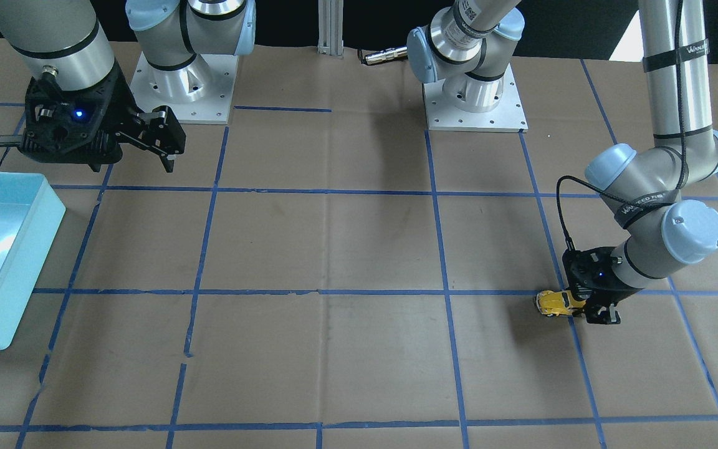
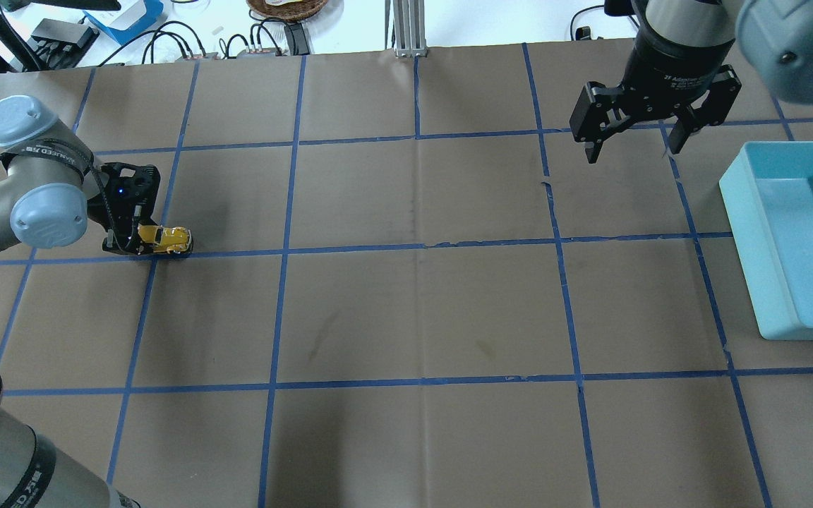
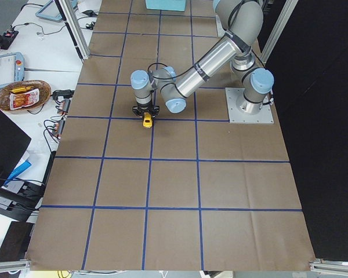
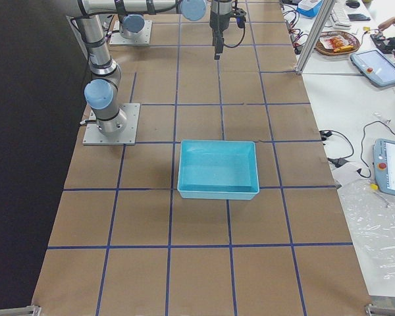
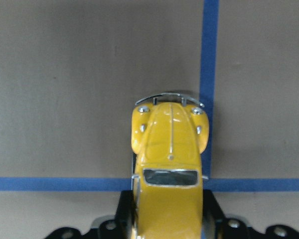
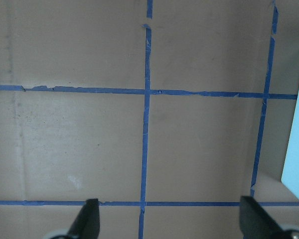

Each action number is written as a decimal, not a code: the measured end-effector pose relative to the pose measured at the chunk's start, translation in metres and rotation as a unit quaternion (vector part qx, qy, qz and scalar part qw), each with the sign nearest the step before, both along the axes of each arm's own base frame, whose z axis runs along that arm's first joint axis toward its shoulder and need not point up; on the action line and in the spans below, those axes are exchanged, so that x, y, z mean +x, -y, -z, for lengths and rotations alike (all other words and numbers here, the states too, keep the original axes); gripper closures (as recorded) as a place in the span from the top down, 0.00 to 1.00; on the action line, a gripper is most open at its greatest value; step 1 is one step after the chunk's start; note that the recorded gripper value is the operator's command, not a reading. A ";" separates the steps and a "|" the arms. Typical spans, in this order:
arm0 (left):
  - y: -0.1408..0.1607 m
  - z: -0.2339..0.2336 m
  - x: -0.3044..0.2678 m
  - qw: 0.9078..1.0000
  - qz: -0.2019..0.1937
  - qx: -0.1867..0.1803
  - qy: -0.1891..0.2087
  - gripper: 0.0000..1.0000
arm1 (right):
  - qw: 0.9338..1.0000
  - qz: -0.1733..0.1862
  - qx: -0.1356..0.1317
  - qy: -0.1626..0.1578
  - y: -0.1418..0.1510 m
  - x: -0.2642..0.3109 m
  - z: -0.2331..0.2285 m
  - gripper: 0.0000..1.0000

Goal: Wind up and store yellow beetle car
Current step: 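Release the car and lift the left gripper away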

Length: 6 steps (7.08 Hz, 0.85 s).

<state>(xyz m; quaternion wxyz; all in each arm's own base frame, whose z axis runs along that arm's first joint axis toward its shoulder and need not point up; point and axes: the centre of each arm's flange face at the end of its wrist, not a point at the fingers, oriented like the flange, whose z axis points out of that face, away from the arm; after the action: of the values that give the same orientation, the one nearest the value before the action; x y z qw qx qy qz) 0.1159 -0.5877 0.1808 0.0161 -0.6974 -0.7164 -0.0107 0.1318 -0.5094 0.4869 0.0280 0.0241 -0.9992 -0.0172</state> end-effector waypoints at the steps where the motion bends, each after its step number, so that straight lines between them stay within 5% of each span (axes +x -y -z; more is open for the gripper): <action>1: 0.000 -0.001 0.000 1.000 -0.002 0.000 0.002 1.00 | 1.000 0.000 0.000 0.000 0.000 0.000 0.000 0.99; 5: 0.014 -0.045 -0.001 0.999 -0.008 -0.036 0.012 1.00 | 1.000 0.001 0.001 -0.001 0.001 -0.002 0.001 0.99; 6: 0.012 -0.070 -0.010 0.998 -0.036 -0.051 0.003 1.00 | 1.000 0.001 0.001 -0.001 0.001 -0.002 0.001 0.99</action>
<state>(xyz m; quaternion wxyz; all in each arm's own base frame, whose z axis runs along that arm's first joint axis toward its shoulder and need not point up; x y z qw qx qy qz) 0.1056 -0.6000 0.2508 -0.0217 -0.6707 -0.7410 0.0245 0.1301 -0.5101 0.4863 0.0288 0.0226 -0.9992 -0.0178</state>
